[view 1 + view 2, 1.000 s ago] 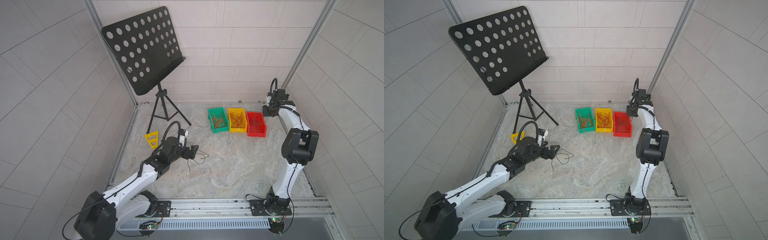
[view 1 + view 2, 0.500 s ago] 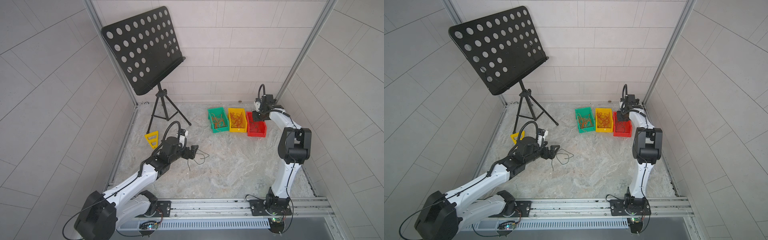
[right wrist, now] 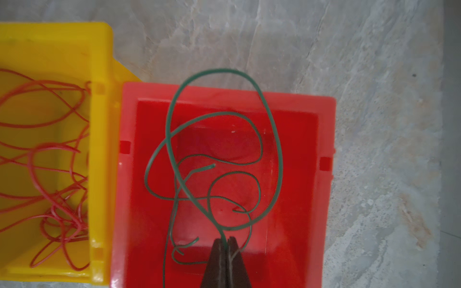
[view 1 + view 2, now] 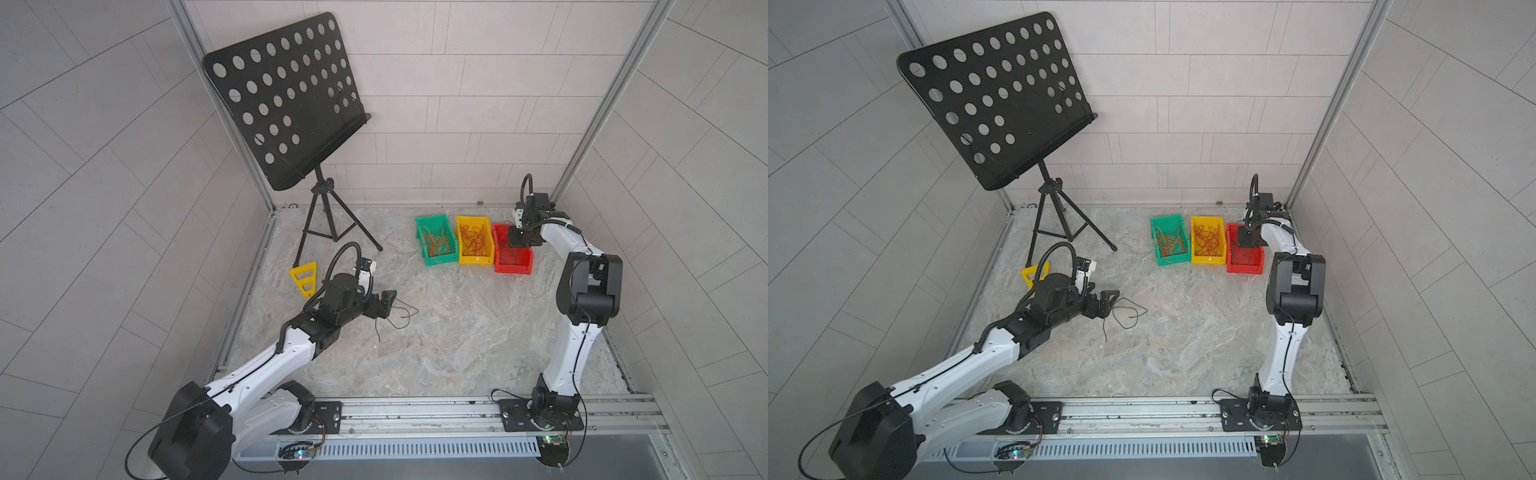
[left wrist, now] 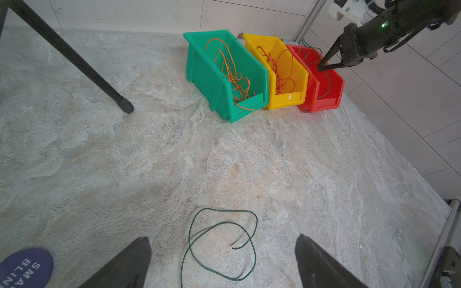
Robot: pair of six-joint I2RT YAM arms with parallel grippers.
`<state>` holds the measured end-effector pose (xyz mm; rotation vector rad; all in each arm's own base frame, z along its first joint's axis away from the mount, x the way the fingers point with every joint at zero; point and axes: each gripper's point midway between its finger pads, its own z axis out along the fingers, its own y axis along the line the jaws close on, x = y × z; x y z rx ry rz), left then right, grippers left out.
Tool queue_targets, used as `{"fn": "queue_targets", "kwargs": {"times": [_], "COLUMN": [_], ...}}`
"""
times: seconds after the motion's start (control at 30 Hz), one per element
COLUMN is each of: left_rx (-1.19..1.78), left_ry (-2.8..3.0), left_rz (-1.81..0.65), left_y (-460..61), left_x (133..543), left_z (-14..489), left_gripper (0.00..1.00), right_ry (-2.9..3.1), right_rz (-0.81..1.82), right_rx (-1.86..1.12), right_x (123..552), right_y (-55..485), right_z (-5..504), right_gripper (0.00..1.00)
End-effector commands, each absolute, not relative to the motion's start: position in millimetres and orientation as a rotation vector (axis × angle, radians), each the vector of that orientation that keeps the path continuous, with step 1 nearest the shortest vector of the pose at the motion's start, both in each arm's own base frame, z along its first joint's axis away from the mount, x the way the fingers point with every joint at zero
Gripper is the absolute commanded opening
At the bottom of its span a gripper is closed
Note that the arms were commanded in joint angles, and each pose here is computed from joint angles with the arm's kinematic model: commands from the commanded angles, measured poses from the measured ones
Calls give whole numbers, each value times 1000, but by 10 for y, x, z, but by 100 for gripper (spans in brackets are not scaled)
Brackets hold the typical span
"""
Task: Untangle and sort cables by color
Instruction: Place the cable in the bin.
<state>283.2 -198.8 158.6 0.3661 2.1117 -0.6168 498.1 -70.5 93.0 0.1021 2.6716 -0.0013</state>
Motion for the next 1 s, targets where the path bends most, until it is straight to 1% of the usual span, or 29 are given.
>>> {"fn": "queue_targets", "kwargs": {"times": [0.0,0.23,0.33,0.43,0.5,0.7,0.87,0.97], "left_rx": [372,368,360,349,334,237,197,205], "left_ry": [2069,2071,2072,2079,2095,2199,2300,2349], "left_rz": [-599,-596,-594,-584,-567,-500,-450,-435], "left_y": [-1988,-1977,-1964,-1939,-1908,-1720,-1608,-1600], "left_x": [2911,2907,2905,2907,2914,2926,2874,2843], "left_z": [1739,1749,1755,1744,1728,1550,1330,1203], "left_gripper": [97,97,98,98,98,98,98,97], "right_ry": [2739,2800,2779,2717,2691,2640,2578,2475], "right_rz": [-8,-26,-6,8,0,-29,-30,53], "right_rx": [119,121,115,113,120,145,159,161], "right_x": [4904,4909,4887,4869,4821,4626,4433,4316], "right_y": [-707,-740,-703,-668,-667,-671,-642,-503], "right_z": [763,635,749,978,1132,1483,1790,2067], "right_gripper": [0,0,12,26,32,46,51,54]}}
